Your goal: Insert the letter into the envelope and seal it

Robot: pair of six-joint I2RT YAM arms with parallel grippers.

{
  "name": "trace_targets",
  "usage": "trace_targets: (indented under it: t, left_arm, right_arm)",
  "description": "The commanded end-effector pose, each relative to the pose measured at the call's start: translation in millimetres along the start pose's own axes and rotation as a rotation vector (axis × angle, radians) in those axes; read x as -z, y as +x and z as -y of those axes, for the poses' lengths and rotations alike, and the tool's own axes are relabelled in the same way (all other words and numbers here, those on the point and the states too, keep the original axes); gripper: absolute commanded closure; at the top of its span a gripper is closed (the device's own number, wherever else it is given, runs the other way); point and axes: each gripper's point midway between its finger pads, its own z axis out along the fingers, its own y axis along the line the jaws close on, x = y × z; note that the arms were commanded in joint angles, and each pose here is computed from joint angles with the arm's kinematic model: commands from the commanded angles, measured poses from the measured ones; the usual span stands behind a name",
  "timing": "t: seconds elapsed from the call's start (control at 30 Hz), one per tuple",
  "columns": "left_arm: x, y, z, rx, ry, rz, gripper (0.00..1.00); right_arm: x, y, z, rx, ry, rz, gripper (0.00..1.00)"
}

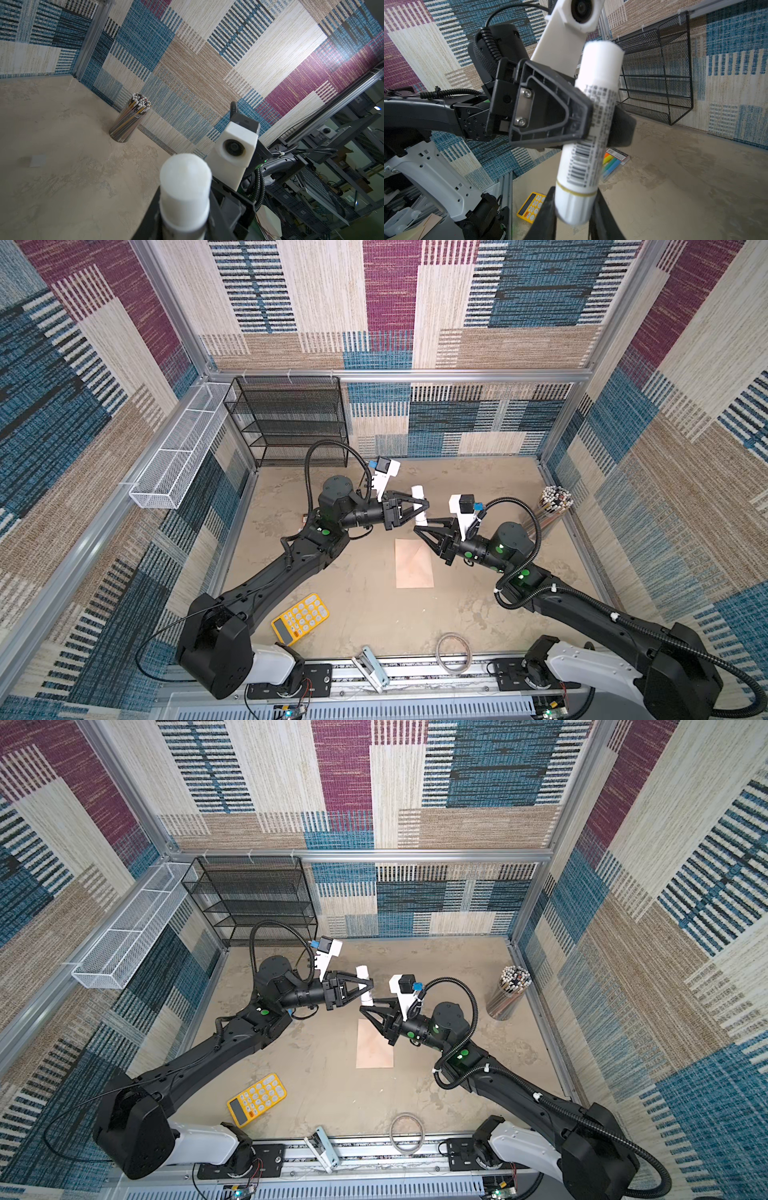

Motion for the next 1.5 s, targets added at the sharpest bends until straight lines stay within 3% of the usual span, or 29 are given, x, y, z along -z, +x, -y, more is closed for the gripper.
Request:
trace_targets:
  t: [0.0, 0.3, 0.67, 1.03, 1.13, 1.2, 1.33, 1.47]
  left_arm:
    - [-2.3, 3.2, -3.6, 0.005, -0.02, -0.01, 1.0]
    - [-13.7, 17.0, -19.5, -0.004, -0.156, -0.044, 1.0]
    - [-20.7, 34.3, -57.3, -0.038, -0.51, 0.023, 1.0]
    - [-32.3, 50.4, -69.0, -0.019, -0.602, 0.05, 1.0]
    - [-31.4, 49.7, -68.6, -0.016, -0.601, 0.063, 1.0]
    - [-26.7, 43.8, -65.9, -0.038, -0.609, 0.083, 1.0]
    - [-14.4, 25.6, -57.4, -0.07, -0.607, 0.121, 1.0]
    - [-0.3, 4.4, -49.3, -0.073, -0.575, 0.165, 1.0]
  right_arm:
    - [0.2, -21.1, -14.7, 0.054, -0.057, 0.065, 0.79]
    - [0.9, -32.0, -3.7, 0.071, 0.032, 0.107, 0.85]
    - [2.7, -58.3, 24.4, 0.148, 0.447, 0.282, 0.92]
    - [-14.6, -50.6, 43.8, 0.238, 0.76, 0.247, 0.91]
    - [-19.3, -42.8, 42.8, 0.238, 0.744, 0.223, 0.85]
    - [-18.7, -38.2, 40.4, 0.238, 0.72, 0.21, 0.76]
    - [-9.7, -25.5, 37.3, 0.212, 0.677, 0.191, 0.45]
    - [-1.3, -12.8, 30.6, 0.196, 0.617, 0.157, 0.38]
